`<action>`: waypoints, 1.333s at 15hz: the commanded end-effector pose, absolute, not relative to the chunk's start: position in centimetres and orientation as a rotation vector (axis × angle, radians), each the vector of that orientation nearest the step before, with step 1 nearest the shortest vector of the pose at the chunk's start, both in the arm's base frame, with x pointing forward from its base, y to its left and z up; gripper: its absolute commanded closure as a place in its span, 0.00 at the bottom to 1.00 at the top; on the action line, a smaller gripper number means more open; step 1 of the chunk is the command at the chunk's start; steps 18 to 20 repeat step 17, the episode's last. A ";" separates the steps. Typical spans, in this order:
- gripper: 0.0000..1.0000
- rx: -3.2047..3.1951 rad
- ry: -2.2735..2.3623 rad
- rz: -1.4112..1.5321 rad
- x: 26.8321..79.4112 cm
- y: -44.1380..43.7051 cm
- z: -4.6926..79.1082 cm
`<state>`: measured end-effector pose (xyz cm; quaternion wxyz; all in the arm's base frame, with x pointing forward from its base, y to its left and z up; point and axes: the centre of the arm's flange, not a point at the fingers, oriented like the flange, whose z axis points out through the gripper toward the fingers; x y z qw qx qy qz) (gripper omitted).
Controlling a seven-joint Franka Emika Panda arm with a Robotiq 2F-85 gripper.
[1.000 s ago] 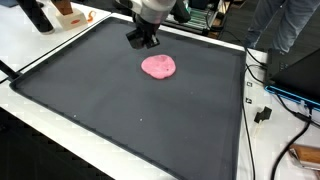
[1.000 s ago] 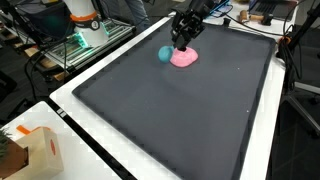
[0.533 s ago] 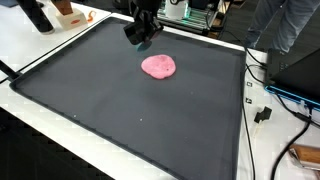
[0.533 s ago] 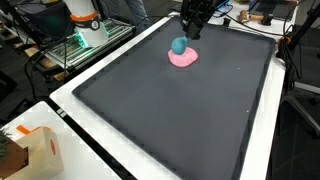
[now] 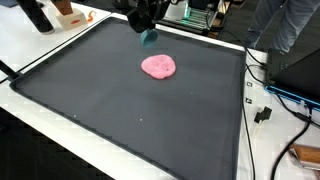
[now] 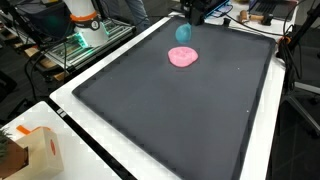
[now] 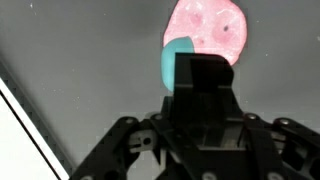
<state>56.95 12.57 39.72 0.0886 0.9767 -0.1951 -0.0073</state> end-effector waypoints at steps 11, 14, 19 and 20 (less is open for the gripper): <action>0.50 3.038 -0.508 -0.048 55.0 11.6 42.1; 0.50 3.037 -0.507 -0.053 55.0 11.7 41.9; 0.50 3.038 -0.506 -0.053 55.0 11.7 41.9; 0.50 3.038 -0.506 -0.053 55.0 11.7 41.9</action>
